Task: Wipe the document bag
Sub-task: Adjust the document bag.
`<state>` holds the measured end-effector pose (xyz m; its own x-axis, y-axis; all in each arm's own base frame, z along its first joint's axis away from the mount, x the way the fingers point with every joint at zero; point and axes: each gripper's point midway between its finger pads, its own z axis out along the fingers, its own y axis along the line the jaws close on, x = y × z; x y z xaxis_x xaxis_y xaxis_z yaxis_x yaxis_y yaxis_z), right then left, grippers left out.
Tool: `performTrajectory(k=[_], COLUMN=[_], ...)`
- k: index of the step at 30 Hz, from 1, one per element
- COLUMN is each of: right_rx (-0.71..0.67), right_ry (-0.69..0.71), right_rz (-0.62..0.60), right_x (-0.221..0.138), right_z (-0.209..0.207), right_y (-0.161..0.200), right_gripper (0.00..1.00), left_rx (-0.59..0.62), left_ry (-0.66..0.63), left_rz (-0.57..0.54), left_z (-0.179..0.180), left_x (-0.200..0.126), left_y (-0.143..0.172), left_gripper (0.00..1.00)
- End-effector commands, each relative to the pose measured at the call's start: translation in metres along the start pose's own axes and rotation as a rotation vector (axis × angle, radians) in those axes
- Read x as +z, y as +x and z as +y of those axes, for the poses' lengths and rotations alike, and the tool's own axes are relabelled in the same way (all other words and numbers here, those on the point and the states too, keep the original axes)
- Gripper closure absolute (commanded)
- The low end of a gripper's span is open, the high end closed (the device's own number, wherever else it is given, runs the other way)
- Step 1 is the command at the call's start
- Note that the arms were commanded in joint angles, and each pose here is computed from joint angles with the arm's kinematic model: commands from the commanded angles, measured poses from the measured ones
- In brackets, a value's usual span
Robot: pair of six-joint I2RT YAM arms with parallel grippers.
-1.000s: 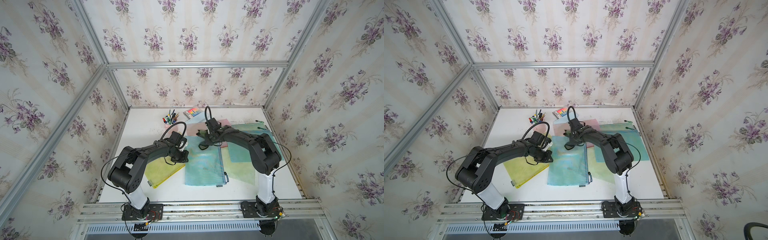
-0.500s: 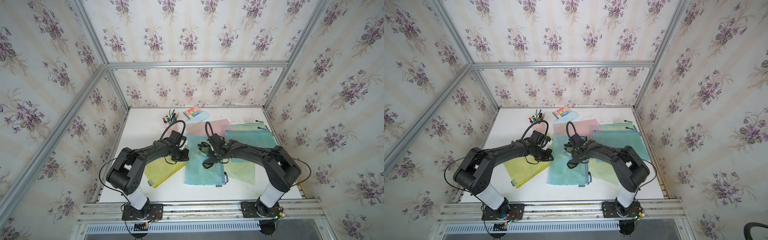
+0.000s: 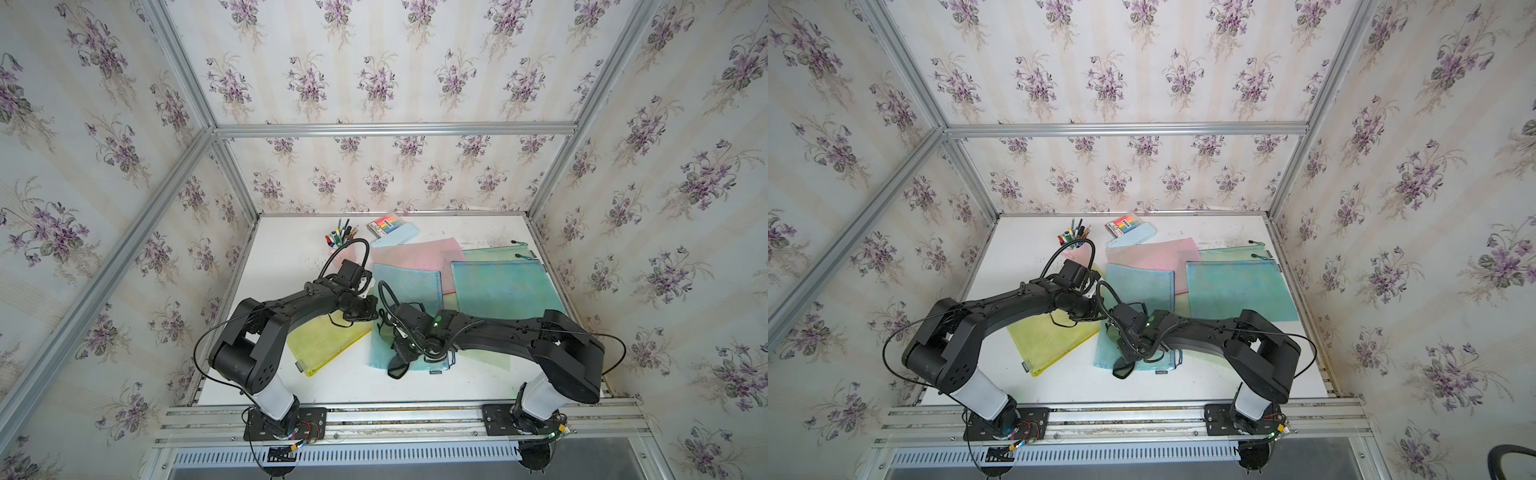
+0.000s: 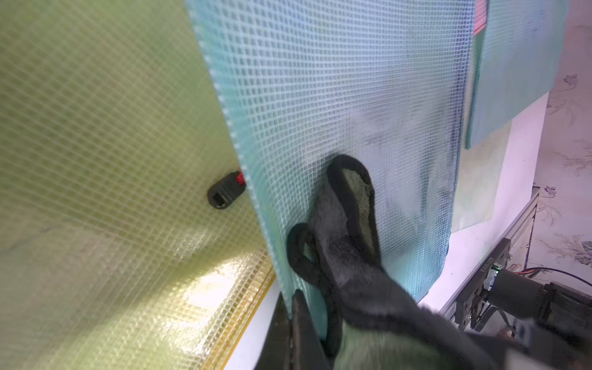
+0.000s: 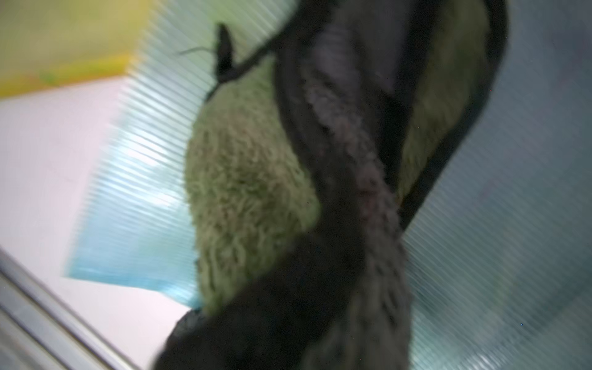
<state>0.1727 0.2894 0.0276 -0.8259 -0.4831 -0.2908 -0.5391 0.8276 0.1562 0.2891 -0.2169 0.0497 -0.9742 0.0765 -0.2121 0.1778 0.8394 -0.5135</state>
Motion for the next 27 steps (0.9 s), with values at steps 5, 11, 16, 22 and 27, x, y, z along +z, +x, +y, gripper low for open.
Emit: performTrajectory(k=[5,11,16,22,27], right_rx=[0.279,0.288,0.329,0.347,0.359], right_ry=[0.214,0.218,0.181,0.158,0.16], right_rz=[-0.07,-0.218,-0.318,-0.329,-0.351], right_x=[-0.04,-0.08,-0.101,-0.098,-0.102], right_z=[-0.098,-0.101,-0.116,-0.138,-0.152], right_y=[0.018,-0.029,-0.059,-0.08,-0.091], right_gripper=[0.86,0.86,0.86,0.86,0.86], left_rx=[0.037,0.105,0.194,0.206,0.264], left_ry=[-0.029,-0.136,-0.404,-0.613,-0.661], left_rz=[-0.033,-0.044,-0.079,-0.027,0.032], left_z=[-0.005,-0.017,-0.013,-0.012,-0.039], left_x=[-0.013,-0.074,-0.183,-0.26,-0.237], left_y=[-0.007,-0.007,0.005,0.016,0.004], left_gripper=[1.0,1.0,1.0,1.0,1.0])
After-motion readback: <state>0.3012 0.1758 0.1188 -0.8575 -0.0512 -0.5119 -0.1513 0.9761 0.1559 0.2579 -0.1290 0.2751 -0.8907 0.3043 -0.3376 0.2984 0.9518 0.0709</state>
